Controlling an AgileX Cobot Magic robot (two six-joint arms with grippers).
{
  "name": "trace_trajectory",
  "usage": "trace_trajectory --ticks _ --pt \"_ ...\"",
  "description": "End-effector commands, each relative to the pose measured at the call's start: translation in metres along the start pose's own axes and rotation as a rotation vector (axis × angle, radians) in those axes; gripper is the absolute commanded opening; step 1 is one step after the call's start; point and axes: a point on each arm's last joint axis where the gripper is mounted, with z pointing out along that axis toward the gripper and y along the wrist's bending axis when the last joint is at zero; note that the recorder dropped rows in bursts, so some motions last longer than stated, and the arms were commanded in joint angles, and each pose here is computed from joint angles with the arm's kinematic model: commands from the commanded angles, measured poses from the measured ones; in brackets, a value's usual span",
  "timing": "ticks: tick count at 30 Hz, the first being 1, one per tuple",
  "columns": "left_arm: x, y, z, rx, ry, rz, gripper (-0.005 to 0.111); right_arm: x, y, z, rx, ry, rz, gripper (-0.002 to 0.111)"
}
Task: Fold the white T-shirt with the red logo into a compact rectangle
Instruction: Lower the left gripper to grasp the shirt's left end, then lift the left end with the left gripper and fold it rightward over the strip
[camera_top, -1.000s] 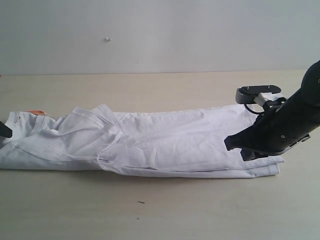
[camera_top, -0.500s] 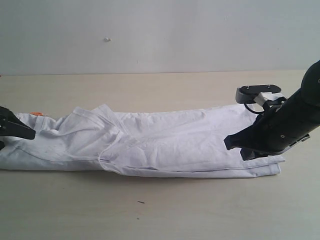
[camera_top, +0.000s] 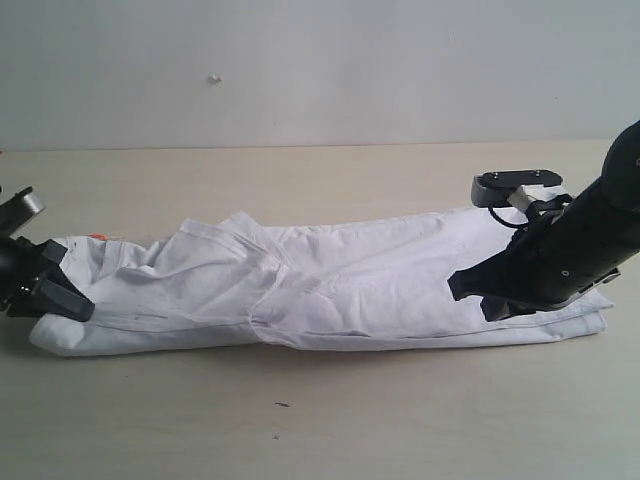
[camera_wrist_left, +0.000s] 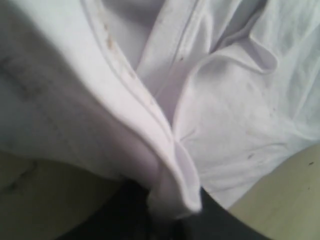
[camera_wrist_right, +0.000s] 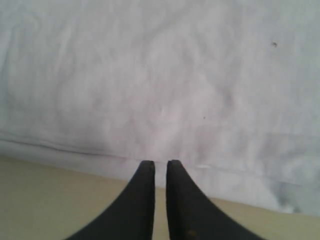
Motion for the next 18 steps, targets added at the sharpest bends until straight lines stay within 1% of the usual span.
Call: trace_trajectory --ticks 1,6,10,12,16,18 --pt "-0.002 -0.008 -0.011 -0.018 -0.014 0.031 0.000 0.001 -0.001 -0.001 0.000 0.003 -0.008 0.009" --pt "-0.011 -0.018 -0.057 -0.057 -0.131 0.044 0.000 0.001 -0.001 -0.001 -0.002 0.009 -0.008 0.009" --pt "-0.009 -0.025 -0.104 -0.090 -0.253 0.025 0.000 0.001 -0.001 -0.001 -0.002 0.009 -0.008 0.009" --pt "-0.006 -0.027 -0.122 -0.096 -0.316 0.014 0.000 0.002 -0.001 -0.001 -0.002 0.011 -0.008 0.009" --pt "-0.003 -0.039 -0.153 -0.058 -0.458 -0.012 0.000 0.002 -0.001 -0.001 -0.003 0.014 -0.008 0.009" --pt "-0.004 -0.051 -0.165 -0.018 -0.513 -0.003 0.000 0.002 0.000 -0.001 -0.004 0.016 -0.008 0.009"
